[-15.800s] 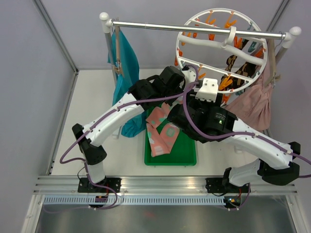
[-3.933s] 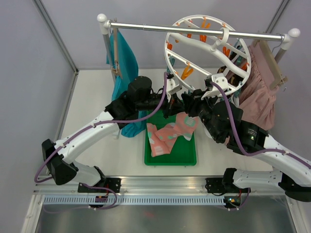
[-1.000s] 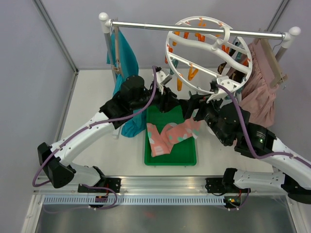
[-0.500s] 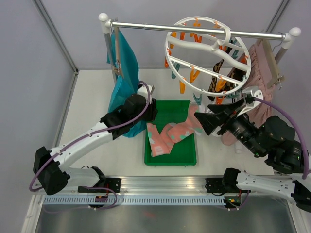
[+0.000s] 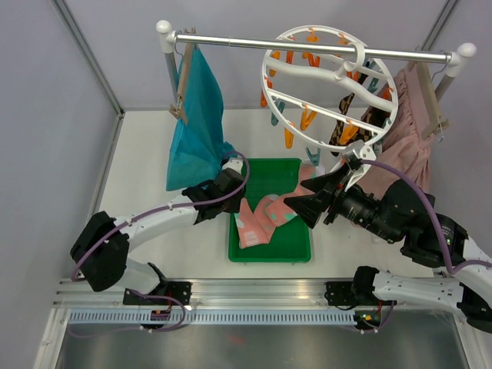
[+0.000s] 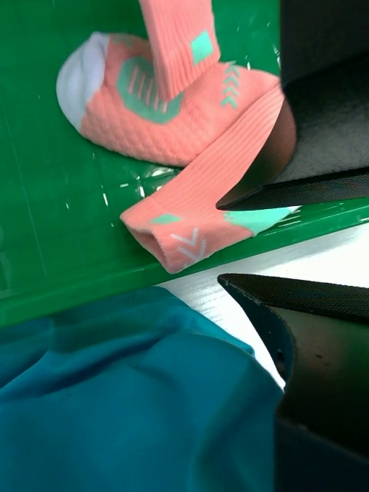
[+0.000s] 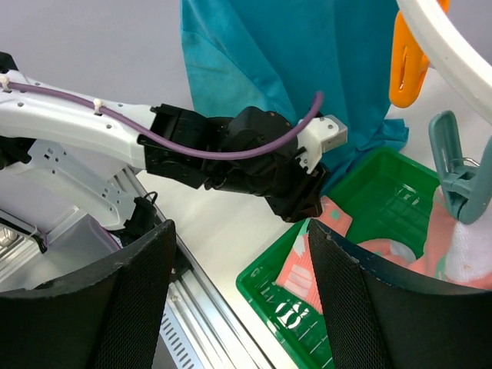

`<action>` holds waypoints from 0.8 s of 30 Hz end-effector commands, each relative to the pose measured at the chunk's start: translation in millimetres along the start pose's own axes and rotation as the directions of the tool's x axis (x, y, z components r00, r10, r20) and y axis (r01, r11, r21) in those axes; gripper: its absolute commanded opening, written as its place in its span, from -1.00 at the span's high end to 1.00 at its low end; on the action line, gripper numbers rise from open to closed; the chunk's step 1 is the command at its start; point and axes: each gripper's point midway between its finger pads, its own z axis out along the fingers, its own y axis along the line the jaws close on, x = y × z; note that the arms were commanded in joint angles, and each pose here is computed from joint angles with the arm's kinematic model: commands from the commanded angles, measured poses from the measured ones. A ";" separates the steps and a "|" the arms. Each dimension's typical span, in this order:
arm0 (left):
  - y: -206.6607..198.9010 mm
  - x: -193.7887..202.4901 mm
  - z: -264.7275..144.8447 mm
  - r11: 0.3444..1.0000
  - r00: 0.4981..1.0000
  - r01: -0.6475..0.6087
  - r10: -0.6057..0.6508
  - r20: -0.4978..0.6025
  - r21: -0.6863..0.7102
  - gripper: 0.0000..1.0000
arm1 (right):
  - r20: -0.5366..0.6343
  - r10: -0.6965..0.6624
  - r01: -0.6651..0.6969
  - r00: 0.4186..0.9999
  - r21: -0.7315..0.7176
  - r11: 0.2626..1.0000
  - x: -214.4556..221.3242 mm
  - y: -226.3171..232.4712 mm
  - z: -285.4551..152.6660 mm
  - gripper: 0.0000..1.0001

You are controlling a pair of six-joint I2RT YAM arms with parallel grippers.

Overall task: Clip the socks to the hanger
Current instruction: Pick up the sock from the bin.

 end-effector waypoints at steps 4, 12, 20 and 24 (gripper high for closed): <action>1.8 -15.2 15.0 0.998 0.998 0.040 -0.038 0.044 -0.051 0.15 | 0.024 -0.010 0.011 1.000 -0.034 0.999 -6.8 6.3 -2.7 -0.51; -3.4 -23.4 21.1 0.999 0.998 0.021 -0.019 0.063 -0.038 0.26 | 0.025 -0.003 0.004 1.000 -0.022 1.000 -5.2 3.8 -2.0 -0.49; -4.0 -23.2 25.1 0.999 0.998 0.008 -0.006 0.057 -0.043 0.31 | 0.027 -0.002 0.002 1.000 -0.011 1.000 -4.4 1.9 -0.3 -0.47; -3.8 -21.7 25.9 0.999 0.999 0.006 -0.004 0.052 -0.042 0.35 | 0.030 0.002 -0.002 1.000 -0.012 1.000 -4.8 2.1 -0.9 -0.47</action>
